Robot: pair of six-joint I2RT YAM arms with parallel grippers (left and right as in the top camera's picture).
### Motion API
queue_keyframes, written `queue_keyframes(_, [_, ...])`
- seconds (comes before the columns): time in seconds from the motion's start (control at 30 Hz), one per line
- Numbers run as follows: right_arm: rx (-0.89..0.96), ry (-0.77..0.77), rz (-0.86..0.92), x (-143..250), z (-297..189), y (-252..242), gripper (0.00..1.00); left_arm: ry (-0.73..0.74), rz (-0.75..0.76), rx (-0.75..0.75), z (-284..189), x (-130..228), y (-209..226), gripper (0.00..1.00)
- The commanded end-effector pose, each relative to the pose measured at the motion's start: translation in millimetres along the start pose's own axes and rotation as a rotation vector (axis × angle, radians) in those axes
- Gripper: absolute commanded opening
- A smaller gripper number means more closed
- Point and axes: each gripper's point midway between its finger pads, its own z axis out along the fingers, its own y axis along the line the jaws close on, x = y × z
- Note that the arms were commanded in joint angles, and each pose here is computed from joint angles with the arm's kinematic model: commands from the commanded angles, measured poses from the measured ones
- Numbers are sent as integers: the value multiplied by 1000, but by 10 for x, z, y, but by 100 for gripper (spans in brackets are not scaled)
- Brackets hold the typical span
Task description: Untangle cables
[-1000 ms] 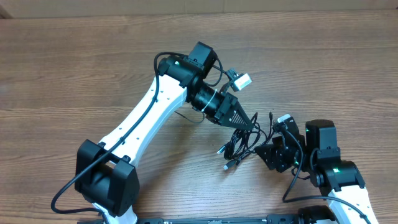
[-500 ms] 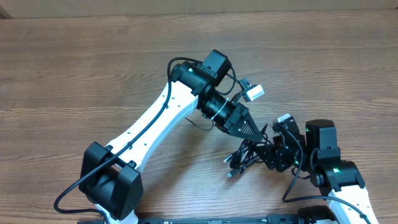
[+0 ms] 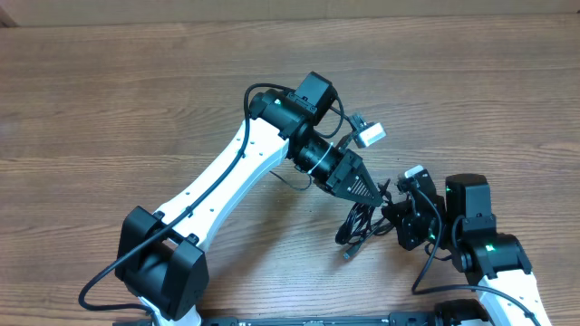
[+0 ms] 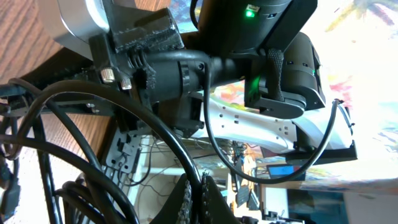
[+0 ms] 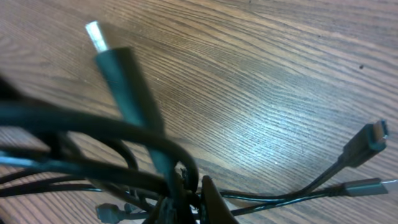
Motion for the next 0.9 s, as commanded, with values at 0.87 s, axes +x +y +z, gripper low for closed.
queue_keyframes(0.87, [9, -42, -24, -160, -83, 10, 4, -310, -549, -489, -1123, -133, 1039, 4])
